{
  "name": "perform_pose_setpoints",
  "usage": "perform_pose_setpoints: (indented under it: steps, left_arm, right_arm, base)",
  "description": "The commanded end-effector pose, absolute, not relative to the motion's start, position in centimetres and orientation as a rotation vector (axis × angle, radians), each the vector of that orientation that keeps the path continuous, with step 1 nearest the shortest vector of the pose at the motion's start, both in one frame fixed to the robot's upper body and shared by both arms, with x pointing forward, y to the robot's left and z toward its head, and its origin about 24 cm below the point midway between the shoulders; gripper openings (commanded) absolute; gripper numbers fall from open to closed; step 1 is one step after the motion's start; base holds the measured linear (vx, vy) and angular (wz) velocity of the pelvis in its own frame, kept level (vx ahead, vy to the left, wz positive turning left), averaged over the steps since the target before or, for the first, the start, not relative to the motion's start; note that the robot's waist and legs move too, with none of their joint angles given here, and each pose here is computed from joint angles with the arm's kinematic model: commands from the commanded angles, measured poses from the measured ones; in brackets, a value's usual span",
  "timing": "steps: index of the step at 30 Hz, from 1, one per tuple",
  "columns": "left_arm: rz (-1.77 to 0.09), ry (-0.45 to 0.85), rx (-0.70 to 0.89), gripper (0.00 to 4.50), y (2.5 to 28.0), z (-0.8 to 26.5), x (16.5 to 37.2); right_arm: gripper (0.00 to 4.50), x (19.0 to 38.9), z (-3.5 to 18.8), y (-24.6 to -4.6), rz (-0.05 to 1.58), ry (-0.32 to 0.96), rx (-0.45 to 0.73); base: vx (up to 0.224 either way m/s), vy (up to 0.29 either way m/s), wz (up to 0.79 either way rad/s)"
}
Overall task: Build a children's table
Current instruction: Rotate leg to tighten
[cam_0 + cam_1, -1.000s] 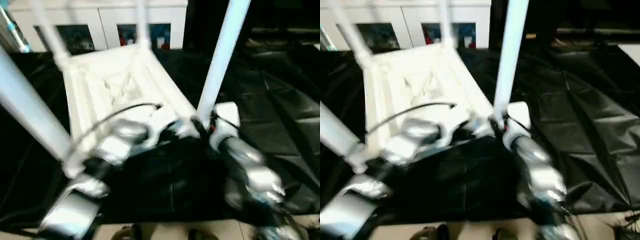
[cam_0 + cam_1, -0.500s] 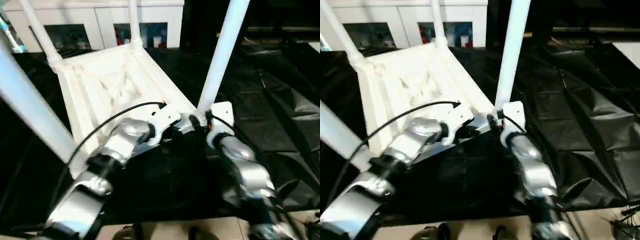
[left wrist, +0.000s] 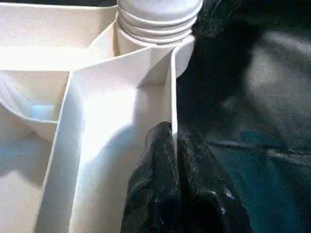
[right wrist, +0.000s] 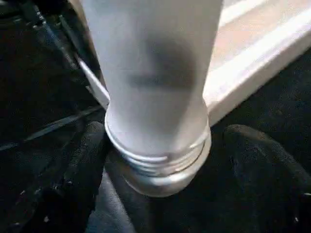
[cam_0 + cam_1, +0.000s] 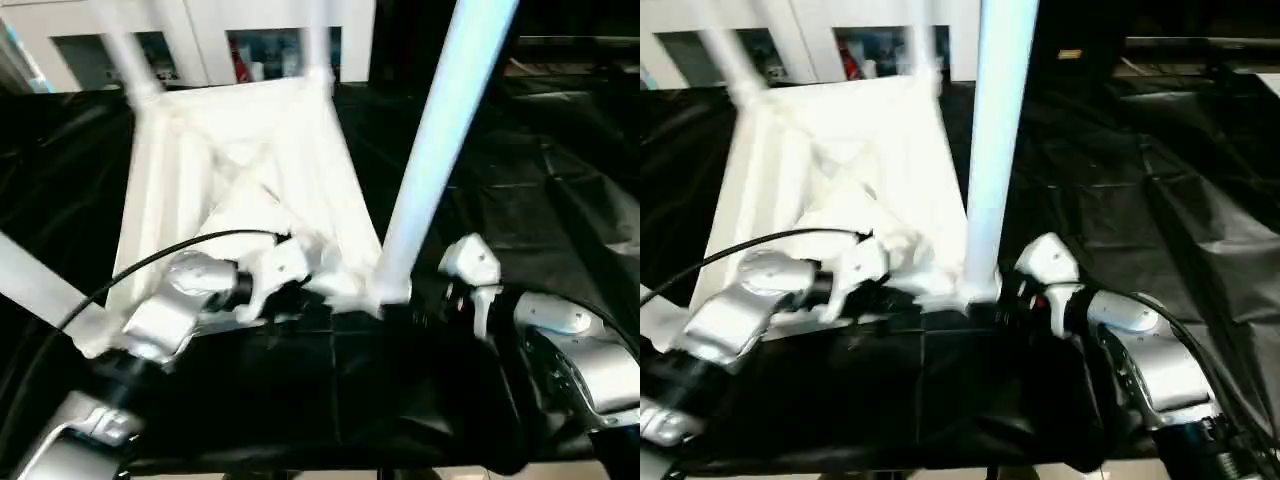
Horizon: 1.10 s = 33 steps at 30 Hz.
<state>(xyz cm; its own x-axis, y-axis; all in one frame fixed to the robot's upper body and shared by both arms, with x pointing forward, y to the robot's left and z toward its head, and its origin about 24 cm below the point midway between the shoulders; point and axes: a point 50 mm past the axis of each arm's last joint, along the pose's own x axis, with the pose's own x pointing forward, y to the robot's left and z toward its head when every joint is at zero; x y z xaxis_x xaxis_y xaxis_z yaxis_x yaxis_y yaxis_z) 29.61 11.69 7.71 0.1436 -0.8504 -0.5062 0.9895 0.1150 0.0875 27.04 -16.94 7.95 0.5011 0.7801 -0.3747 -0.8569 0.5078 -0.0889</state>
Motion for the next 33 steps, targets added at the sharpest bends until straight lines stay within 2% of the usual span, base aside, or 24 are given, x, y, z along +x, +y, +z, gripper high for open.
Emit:
perform_pose_setpoints:
  steps: [1, 8, 17, 29, 33]
  left_arm:
    - [-1.499, 0.398, 0.429, 0.00, 10.49, 6.87, 28.38]
    - [-1.498, 0.398, 0.430, 0.00, 10.60, 7.09, 28.30]
    - [-1.488, 0.409, 0.435, 0.00, 10.83, 6.97, 28.32]
    - [-1.471, 0.416, 0.430, 0.00, 11.11, 6.94, 28.48]
    - [-1.470, 0.417, 0.426, 0.00, 11.11, 6.91, 28.53]
  right_arm:
    - [3.99, 26.92, 8.13, -16.57, 1.042, 0.295, -0.289]
    - [3.99, 26.88, 8.33, -15.83, 1.110, 0.259, -0.269]
    - [3.99, 26.64, 7.90, -15.95, 1.147, 0.280, -0.281]
    - [2.85, 26.85, 7.79, -15.78, 1.158, 0.273, -0.263]
    - [2.73, 26.87, 7.71, -15.71, 1.158, 0.272, -0.256]
  base:
    - [0.000, 0.000, 0.00]
    - [0.000, 0.000, 0.00]
    - [0.000, 0.000, 0.00]
    - [0.000, 0.000, 0.00]
    - [0.000, 0.000, 0.00]
